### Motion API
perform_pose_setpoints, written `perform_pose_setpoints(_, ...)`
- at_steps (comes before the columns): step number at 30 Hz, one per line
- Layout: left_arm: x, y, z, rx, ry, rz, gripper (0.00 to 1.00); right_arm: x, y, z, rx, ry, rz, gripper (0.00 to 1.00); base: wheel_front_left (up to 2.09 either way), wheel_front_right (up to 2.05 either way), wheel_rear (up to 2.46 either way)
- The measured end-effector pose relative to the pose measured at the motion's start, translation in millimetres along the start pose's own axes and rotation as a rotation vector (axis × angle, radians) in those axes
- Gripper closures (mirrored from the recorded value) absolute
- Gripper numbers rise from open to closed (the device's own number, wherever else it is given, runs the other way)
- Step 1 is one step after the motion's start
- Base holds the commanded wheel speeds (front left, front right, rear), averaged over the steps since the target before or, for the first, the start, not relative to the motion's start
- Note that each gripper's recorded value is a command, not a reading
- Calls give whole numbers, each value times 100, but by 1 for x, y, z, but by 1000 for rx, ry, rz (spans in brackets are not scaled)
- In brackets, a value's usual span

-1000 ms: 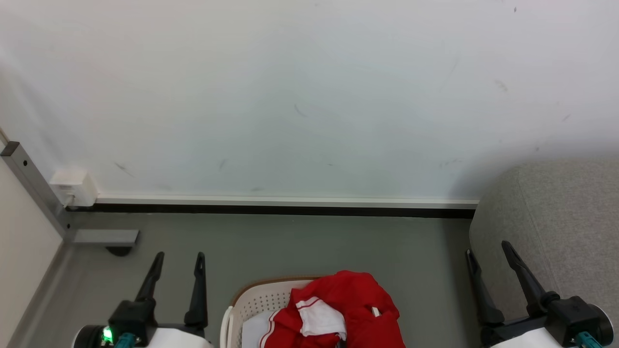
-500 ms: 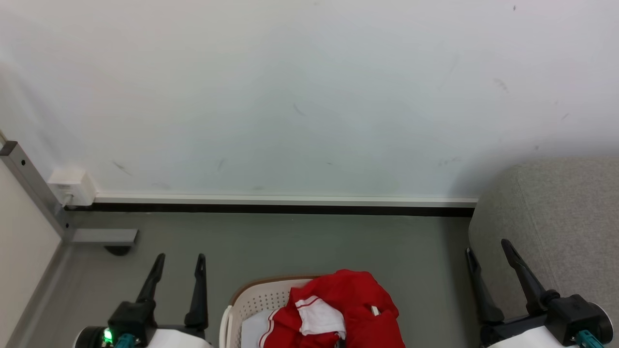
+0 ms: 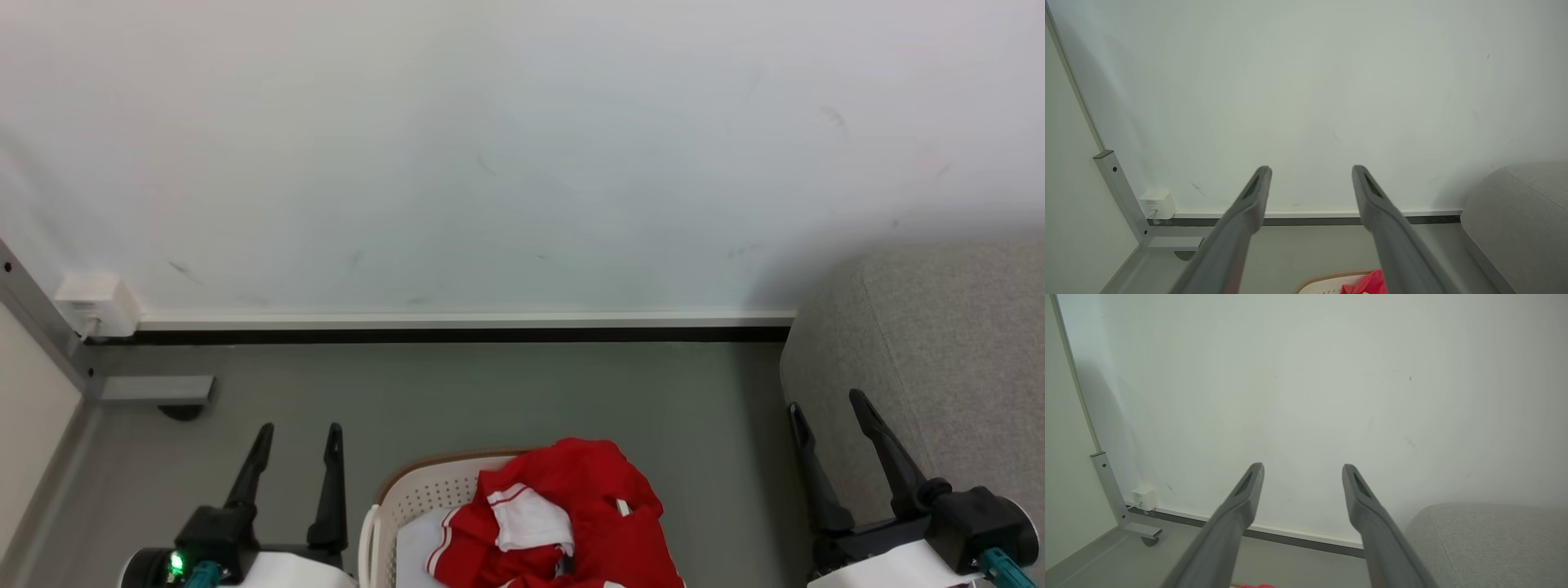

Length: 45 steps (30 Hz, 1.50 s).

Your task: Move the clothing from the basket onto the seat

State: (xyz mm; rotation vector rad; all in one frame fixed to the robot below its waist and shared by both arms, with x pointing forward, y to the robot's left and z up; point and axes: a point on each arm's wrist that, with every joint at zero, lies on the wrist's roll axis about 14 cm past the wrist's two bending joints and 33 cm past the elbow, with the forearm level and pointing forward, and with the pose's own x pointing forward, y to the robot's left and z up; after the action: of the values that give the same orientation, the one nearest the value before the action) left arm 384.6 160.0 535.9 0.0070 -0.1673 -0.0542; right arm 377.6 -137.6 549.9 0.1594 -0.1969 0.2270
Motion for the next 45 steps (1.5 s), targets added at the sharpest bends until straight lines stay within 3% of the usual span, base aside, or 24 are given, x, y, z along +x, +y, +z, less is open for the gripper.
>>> perform_pose_setpoints(24,73,-44,-55,-62,86,-139,0,47,-48,-10,15,-16,-93,0,0,0,0)
perform_pose_setpoints(35,95,-81,-127,-157,243,-249,0,69,-74,-28,36,-10,-147,0,0,0,0)
perform_pose_setpoints(45,69,-127,-231,-229,580,-365,0,73,-98,-42,32,2,-207,0,0,0,0)
